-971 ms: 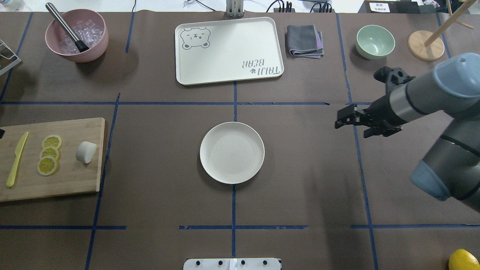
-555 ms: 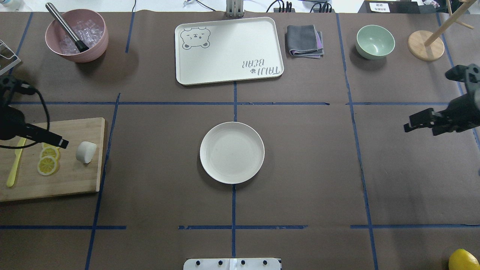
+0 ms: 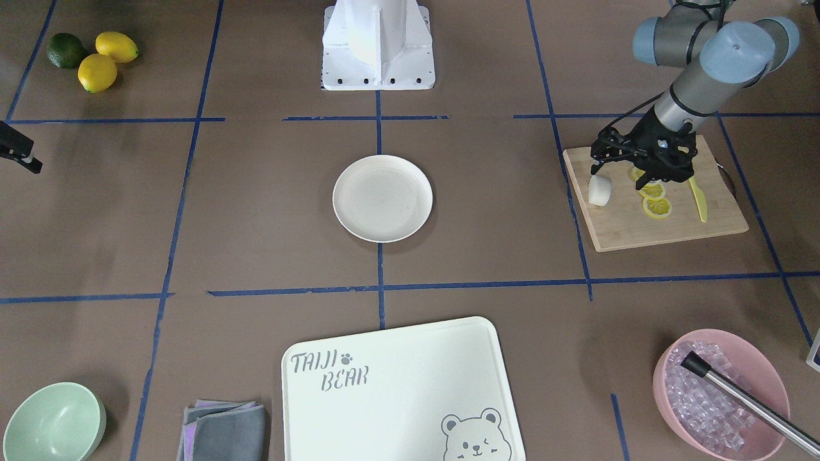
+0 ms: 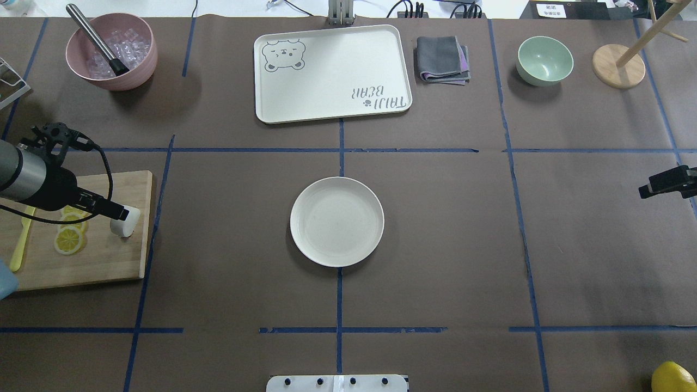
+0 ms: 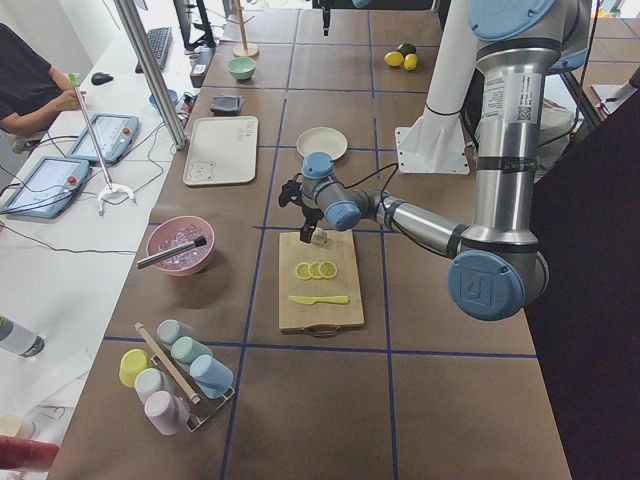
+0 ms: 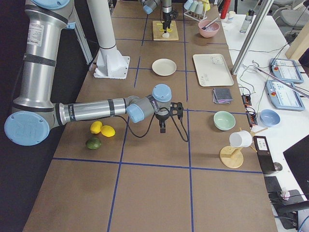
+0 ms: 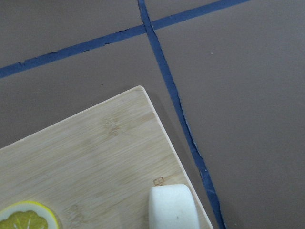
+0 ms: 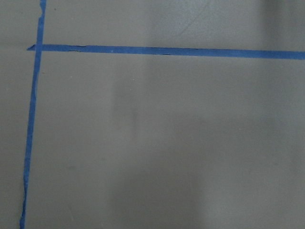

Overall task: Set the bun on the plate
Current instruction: 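Lower the left gripper onto the white bun on the cutting board and grasp it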

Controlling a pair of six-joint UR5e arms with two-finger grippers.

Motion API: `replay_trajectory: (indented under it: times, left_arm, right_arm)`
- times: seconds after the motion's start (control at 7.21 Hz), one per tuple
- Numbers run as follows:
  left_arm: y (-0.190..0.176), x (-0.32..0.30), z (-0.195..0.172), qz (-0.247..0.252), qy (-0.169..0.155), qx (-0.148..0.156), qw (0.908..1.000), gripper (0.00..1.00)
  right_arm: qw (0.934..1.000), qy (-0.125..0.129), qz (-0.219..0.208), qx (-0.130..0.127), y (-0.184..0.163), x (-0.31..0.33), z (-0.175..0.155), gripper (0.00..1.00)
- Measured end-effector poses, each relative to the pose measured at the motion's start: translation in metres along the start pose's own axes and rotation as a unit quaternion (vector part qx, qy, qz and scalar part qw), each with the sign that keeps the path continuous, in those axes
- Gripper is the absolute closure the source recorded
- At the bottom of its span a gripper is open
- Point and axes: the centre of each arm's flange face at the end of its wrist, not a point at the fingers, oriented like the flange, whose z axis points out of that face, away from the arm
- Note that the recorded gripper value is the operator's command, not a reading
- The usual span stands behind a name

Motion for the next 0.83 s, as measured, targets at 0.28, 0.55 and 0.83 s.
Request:
replay_trajectory:
  times: [0.28, 0.55, 0.83]
  left_arm:
    - [0.001, 0.012, 0.016, -0.017, -0.006, -0.004, 0.9998, 0.01]
    - [0.004, 0.013, 0.022, -0.02, -0.019, 0.0, 0.9996, 0.12]
    - [0.005, 0.011, 0.024, -0.021, -0.025, 0.002, 0.9995, 0.41]
  right_arm:
    - [1.0, 0.003, -0.003, -0.002, 0.0, 0.004, -0.001, 0.0]
    - [1.0, 0.004, -0.003, -0.004, -0.001, 0.004, 0.0, 0.0]
    - [1.0, 0.004, -0.003, -0.004, -0.001, 0.004, 0.0, 0.0]
